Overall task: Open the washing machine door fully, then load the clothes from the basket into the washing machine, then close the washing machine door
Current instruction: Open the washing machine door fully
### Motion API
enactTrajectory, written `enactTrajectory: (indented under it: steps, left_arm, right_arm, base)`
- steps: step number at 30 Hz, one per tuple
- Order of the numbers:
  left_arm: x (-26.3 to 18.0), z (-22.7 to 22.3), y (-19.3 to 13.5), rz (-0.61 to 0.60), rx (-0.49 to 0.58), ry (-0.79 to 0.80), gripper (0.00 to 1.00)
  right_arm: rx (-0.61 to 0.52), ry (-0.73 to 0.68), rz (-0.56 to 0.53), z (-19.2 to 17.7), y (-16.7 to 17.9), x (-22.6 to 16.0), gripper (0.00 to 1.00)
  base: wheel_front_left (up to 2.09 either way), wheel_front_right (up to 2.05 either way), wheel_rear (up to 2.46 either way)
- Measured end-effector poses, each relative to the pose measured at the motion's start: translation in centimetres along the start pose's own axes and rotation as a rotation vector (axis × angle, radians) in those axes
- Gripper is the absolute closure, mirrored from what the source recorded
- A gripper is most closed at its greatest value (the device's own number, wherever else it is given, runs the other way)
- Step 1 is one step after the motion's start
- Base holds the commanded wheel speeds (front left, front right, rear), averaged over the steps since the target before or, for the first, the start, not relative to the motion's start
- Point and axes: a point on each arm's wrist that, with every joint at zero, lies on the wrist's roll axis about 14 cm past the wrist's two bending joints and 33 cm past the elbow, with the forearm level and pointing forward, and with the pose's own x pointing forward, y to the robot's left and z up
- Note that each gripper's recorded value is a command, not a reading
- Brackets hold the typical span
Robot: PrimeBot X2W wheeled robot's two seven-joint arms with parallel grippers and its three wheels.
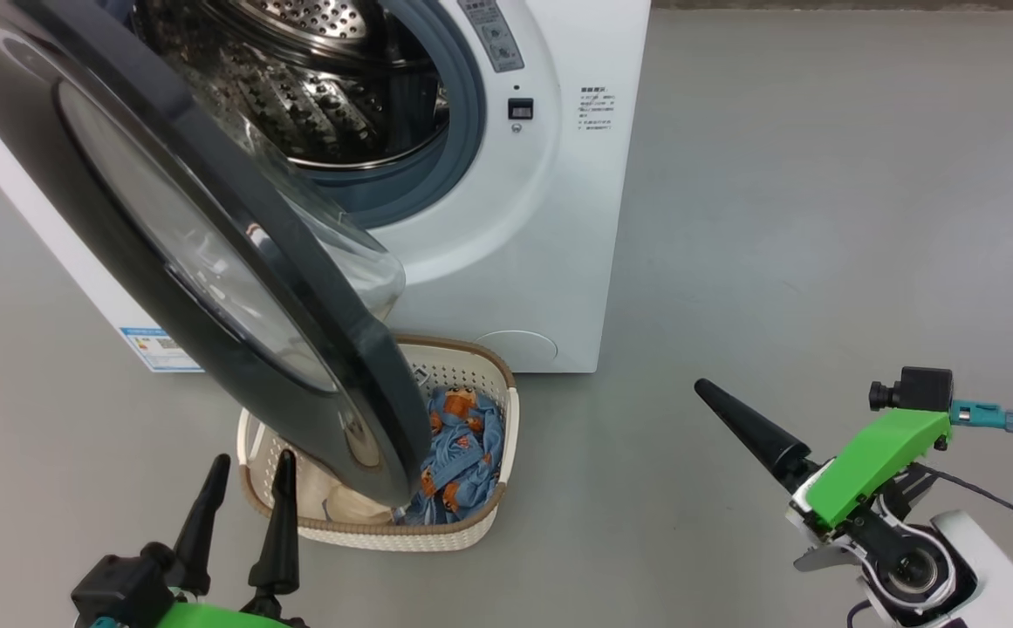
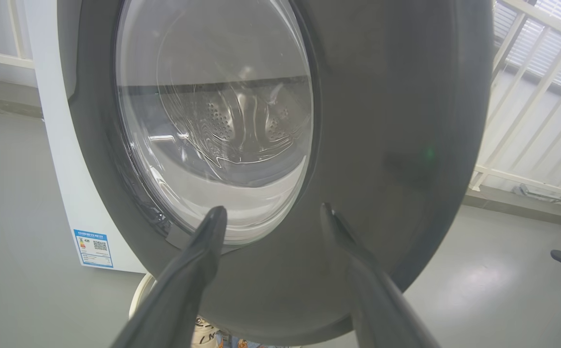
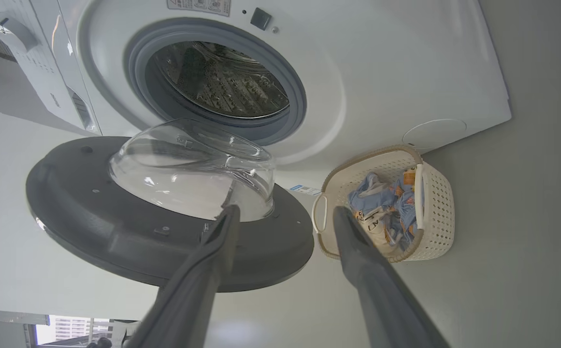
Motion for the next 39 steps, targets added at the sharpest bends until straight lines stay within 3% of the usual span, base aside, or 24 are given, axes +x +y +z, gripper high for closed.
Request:
enactTrajectory:
  steps: [17, 27, 39]
  left_arm:
    - [-0.4, 0.2, -0.2, -0.003, -0.002, -0.006, 0.0]
    - [-0.2, 0.0, 0.0, 0.001, -0.002, -0.002, 0.0]
    - [-0.3, 0.0, 0.2, 0.008, -0.003, -0.001, 0.0]
  right_arm:
    - [-0.449, -0.181, -0.161, 0.6, -5.1, -2.9, 0.0]
    - [-0.679, -0.34, -0.133, 5.7, -2.6, -2.9, 0.0]
    - [-0.809, -0.386, -0.23, 5.5, -4.5, -5.1, 0.0]
  base:
    - [0.0, 0.0, 0.0]
    - [0.0, 0.0, 0.0]
    - [0.0, 0.0, 0.0]
